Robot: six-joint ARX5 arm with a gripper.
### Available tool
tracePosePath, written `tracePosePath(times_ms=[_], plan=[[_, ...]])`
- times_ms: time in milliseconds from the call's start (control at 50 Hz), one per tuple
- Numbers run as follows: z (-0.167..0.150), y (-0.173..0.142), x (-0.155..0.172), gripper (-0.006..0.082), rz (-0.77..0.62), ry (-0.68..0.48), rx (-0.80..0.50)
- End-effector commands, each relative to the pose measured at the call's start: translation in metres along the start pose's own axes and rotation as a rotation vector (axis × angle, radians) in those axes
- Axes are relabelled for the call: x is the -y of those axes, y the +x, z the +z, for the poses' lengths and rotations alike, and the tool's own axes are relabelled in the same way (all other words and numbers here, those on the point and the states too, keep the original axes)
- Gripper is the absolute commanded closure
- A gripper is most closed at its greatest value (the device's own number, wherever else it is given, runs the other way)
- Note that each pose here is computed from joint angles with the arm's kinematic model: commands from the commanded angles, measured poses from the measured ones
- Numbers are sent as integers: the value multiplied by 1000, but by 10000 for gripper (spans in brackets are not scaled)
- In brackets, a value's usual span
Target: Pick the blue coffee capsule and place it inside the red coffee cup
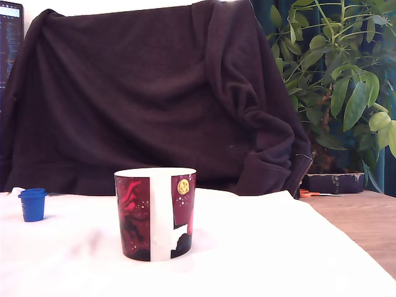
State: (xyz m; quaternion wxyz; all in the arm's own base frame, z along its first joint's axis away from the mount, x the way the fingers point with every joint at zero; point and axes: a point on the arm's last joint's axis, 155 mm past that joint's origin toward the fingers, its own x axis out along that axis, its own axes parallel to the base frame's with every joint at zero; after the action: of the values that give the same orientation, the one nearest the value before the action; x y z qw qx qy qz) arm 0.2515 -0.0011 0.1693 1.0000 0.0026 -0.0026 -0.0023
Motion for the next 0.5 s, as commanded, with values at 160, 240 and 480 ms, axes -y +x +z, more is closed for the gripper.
tracePosePath(times_ms=[160,240,480], plan=[[-19,-2,18,789,-115,-147,-76],[-19,-2,18,789,-114,-144,-76],[-9,-2,20,789,-124,-196,-40]])
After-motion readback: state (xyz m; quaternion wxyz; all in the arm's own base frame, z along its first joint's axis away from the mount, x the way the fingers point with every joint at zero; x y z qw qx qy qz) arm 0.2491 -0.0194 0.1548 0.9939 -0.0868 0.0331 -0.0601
